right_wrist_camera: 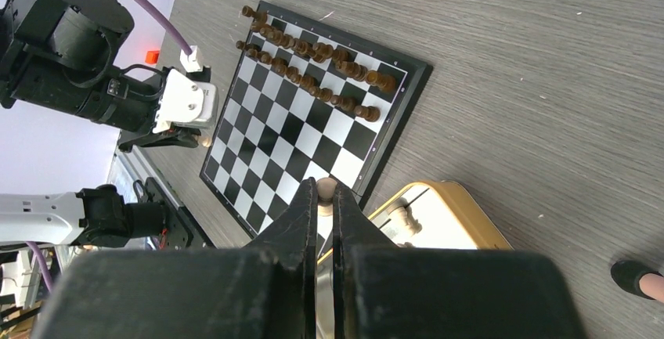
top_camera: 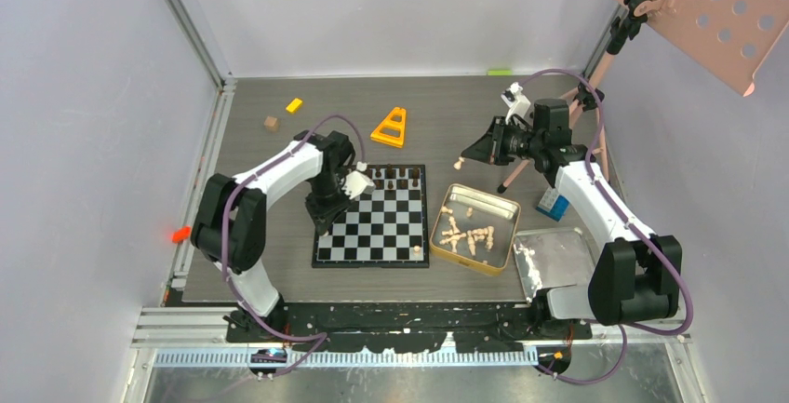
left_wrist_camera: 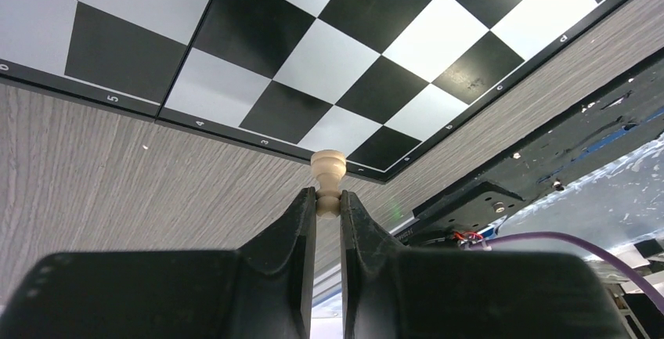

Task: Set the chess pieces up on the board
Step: Place the chess piece on the chessboard.

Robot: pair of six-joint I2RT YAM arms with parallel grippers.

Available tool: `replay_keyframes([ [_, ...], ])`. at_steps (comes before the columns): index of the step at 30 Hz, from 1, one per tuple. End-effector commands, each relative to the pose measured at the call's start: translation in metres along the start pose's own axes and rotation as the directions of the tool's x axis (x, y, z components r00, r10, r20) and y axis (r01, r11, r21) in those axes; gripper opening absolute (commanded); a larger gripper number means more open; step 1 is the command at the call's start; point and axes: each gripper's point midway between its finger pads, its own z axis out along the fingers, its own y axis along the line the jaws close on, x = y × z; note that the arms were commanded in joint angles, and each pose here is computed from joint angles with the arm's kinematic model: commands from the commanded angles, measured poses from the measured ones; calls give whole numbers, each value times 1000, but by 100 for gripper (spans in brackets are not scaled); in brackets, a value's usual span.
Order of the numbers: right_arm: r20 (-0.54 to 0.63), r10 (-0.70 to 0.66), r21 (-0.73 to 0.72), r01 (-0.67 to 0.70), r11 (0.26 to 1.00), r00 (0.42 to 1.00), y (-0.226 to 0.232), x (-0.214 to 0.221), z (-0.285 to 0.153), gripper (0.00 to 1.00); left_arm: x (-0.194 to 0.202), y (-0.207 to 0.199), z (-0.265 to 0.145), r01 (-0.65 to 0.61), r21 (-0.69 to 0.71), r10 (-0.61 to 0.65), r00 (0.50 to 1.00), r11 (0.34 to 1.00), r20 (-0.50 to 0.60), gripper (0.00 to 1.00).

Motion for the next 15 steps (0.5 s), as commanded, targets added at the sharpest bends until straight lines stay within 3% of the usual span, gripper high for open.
replay_keyframes([
  [1,47,-69,-23,70,997,997,13,-11,-8,1,-7,-1,-6,-5,-24,6,1000,1000,11,3],
  [15,38,-57,-23,58,998,998,11,-10,-6,1,0,-6,15,-3,-46,1,999,999,-53,4],
])
